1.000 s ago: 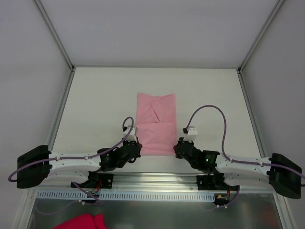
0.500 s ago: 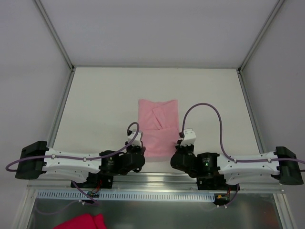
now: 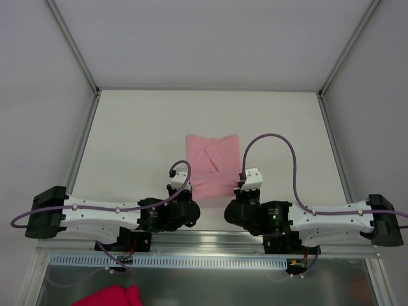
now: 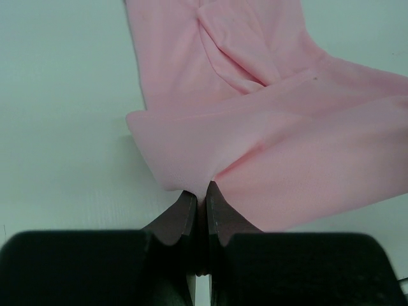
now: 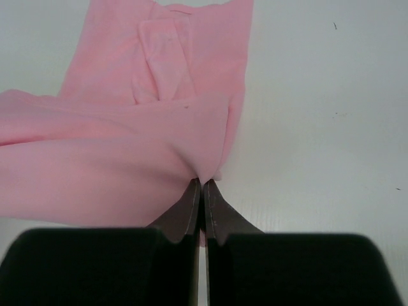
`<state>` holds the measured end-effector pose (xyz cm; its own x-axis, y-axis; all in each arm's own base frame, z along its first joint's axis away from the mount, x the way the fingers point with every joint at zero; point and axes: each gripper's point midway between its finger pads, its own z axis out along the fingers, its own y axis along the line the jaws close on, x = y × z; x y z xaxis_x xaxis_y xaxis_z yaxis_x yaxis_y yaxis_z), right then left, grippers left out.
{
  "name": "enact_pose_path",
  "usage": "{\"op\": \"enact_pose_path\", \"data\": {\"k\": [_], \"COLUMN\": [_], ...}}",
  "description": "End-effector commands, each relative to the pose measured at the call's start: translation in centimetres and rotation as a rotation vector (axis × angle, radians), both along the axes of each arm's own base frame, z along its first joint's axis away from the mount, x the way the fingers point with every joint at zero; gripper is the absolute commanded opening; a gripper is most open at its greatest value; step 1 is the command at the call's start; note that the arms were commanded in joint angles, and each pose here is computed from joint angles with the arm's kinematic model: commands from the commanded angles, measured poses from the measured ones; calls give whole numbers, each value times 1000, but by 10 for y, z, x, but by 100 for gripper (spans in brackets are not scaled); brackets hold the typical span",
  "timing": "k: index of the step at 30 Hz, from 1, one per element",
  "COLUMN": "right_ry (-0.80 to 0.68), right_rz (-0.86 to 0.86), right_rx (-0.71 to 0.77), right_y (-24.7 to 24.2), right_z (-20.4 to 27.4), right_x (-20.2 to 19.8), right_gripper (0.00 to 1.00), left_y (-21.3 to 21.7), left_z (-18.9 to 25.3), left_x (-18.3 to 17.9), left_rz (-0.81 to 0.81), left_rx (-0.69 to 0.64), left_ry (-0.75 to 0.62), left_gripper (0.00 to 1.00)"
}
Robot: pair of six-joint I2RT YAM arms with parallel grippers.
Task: Fold and stack the t-shirts
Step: Fold the long partially folded tshirt into a neat square
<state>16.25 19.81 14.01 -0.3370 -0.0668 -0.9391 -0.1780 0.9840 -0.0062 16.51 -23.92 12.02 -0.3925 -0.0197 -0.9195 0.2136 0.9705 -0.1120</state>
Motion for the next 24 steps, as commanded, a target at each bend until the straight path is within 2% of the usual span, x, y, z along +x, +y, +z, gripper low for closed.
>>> {"op": "enact_pose_path", "data": {"k": [1,9,24], "right_ry": [-99,-82,-11], "right_rz": [-74,-58,-56], "right_rx": [24,45,29], "right_y": [-3,8,12], "right_z": [35,41,39], "right_x": [15,28,69], "right_gripper": [1,1,1], "left_y": [9,6,-9], "left_z": [27,40,42], "left_x": [10,16,74], "left_rz": [63,65,85], "left_rx": [-30,-34,-27], "left_ry": [-72,-99,-83], "left_gripper": [0,0,0]}}
